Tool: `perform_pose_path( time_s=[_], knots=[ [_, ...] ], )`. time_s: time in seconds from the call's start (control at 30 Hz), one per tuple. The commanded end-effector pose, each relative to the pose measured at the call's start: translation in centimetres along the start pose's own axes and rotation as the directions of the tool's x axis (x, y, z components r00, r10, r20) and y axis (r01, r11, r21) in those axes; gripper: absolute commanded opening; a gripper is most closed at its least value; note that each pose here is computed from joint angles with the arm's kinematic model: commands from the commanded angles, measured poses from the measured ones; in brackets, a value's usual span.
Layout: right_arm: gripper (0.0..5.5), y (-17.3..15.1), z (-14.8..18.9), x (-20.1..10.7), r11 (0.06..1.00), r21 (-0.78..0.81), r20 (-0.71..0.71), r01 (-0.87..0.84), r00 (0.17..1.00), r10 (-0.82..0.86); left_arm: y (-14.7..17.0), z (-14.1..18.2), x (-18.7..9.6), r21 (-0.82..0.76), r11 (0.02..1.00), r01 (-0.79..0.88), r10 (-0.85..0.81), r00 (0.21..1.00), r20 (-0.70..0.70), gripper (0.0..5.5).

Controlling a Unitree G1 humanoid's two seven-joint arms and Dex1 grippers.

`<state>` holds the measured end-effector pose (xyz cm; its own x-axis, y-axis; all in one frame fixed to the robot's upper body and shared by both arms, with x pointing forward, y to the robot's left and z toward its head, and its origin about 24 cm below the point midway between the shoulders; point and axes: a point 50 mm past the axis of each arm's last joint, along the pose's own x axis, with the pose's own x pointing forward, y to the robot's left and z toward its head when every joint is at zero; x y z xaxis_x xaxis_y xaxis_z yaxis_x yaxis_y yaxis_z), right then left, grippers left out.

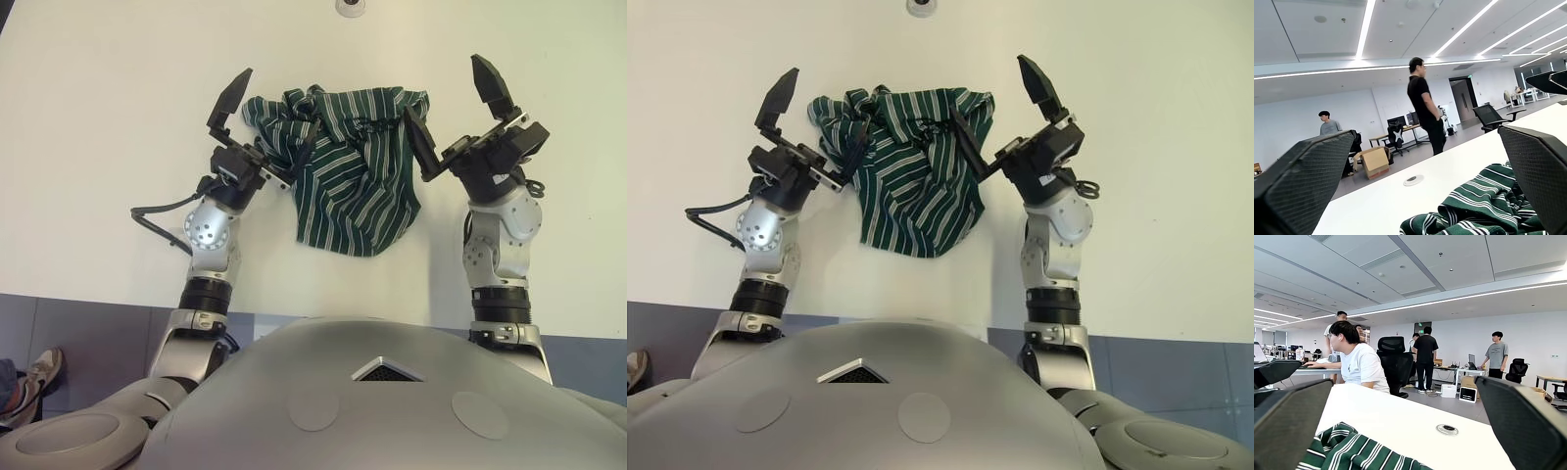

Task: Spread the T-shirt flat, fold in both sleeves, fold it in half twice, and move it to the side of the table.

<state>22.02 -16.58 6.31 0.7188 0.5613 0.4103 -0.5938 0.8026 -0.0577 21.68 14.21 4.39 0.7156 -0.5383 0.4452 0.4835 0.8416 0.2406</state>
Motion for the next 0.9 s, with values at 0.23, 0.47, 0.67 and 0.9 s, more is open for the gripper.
perform_pose_path(
  time_s=[0.23,0.47,0.67,0.9],
  knots=[
    [5.4,0.6,-0.2,-0.1,0.999,0.006,-0.009,-0.041,0.999,0.041,0.0,-0.3,-0.2,-0.003,1.0,0.008,-0.009,1.0,-0.024,5.37],
    [5.4,0.7,-0.3,-0.2,0.999,0.006,-0.01,-0.044,0.999,0.044,-0.1,-0.4,-0.2,-0.003,1.0,0.013,-0.013,1.0,-0.028,5.37],
    [5.4,0.7,-0.2,-0.2,0.999,0.005,-0.009,-0.046,0.999,0.046,-0.5,0.5,-0.5,-0.071,0.997,0.038,-0.037,0.999,0.019,5.37],
    [5.4,-0.1,0.2,-0.4,1.0,0.0,0.0,-0.019,1.0,0.019,-4.4,0.8,-3.3,0.057,0.889,0.455,-0.451,0.89,-0.07,5.37]
  ],
)
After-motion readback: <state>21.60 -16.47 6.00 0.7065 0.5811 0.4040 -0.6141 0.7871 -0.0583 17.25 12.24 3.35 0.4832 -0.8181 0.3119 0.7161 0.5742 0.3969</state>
